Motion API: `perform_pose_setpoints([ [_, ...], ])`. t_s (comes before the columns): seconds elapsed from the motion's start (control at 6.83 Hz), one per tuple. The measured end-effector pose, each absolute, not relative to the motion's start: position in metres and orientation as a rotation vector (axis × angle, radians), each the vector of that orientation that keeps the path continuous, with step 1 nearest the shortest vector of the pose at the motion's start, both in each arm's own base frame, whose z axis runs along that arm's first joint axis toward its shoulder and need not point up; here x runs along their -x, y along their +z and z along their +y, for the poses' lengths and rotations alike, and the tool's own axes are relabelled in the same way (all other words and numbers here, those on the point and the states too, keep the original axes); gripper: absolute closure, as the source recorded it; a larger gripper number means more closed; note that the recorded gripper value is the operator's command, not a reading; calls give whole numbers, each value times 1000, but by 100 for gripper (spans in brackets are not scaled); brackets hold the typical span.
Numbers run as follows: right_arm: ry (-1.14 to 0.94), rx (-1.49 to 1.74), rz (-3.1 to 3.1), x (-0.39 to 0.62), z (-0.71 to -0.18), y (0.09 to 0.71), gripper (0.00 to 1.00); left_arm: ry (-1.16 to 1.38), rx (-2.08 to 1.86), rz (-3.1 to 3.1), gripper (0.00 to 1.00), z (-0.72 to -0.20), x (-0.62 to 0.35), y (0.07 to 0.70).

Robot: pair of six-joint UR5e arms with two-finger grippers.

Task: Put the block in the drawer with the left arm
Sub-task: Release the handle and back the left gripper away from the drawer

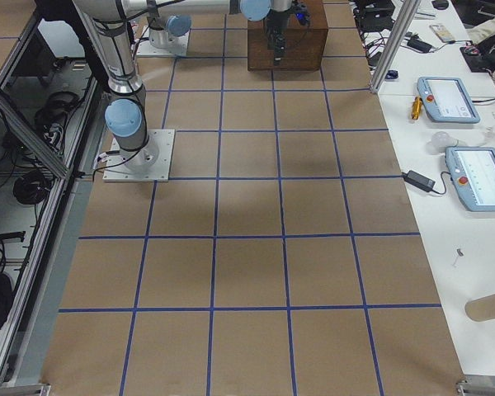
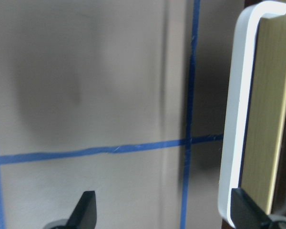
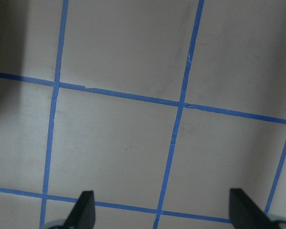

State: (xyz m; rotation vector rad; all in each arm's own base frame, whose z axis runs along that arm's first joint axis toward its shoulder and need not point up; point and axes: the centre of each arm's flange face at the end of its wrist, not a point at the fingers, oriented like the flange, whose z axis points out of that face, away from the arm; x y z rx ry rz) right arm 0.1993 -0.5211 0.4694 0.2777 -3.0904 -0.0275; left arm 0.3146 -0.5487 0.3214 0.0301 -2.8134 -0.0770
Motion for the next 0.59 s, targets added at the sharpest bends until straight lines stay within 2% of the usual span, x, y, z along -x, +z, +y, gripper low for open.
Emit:
perform_pose_setpoints([
  [0.29,-27,-279,-3091,-199,-521,469,0,-129,65,-2896,0,-513,-341,341],
  [0.59,-27,-279,-3091,-199,-521,469,0,-158,2,-2930,0,-497,-309,393],
])
